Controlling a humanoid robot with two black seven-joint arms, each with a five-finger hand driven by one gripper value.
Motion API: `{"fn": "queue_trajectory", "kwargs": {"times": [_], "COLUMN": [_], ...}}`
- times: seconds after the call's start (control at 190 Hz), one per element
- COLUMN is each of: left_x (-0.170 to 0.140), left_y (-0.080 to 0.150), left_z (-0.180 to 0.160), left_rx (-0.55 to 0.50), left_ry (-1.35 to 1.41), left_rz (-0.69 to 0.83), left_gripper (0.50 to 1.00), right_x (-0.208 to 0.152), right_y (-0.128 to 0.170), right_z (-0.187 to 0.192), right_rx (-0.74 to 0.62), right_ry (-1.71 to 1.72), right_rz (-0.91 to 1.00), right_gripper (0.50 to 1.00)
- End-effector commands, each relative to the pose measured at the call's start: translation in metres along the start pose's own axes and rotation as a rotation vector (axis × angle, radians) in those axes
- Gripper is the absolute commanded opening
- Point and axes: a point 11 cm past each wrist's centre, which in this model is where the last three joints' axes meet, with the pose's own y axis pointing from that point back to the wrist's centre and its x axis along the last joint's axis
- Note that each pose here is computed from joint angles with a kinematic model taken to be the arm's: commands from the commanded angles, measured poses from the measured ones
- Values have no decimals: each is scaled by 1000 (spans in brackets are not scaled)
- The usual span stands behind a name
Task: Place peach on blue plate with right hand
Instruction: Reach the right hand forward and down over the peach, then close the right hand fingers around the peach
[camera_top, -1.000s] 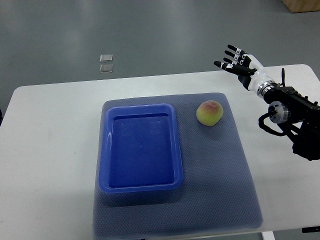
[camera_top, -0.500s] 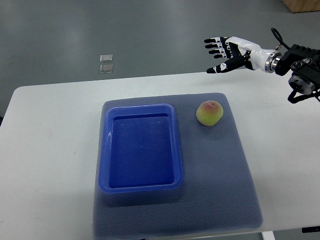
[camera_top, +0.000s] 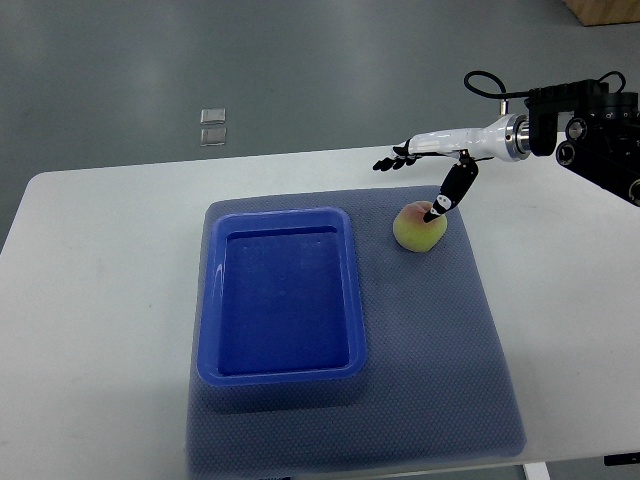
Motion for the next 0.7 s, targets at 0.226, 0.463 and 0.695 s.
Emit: {"fn": "queue_trajectory", "kwargs": {"times": [0.226,0.463,0.695], "left_x": [-1,-1,-1], "left_y": [0,0,0], "left_z": [0,0,0], "left_rx": [0,0,0], "left_ry": [-1,1,2], "left_rz": [-4,-4,-4], "left_gripper": [1000,1000,1000], "right_x": [-25,-39,-45], "right_y": [-13,-20,-19], "right_z": [9,15,24], "right_rx": [-39,-46,-69], "right_ry": [139,141,140], "right_rz": [-4,13,18], "right_gripper": [919,919,917]}}
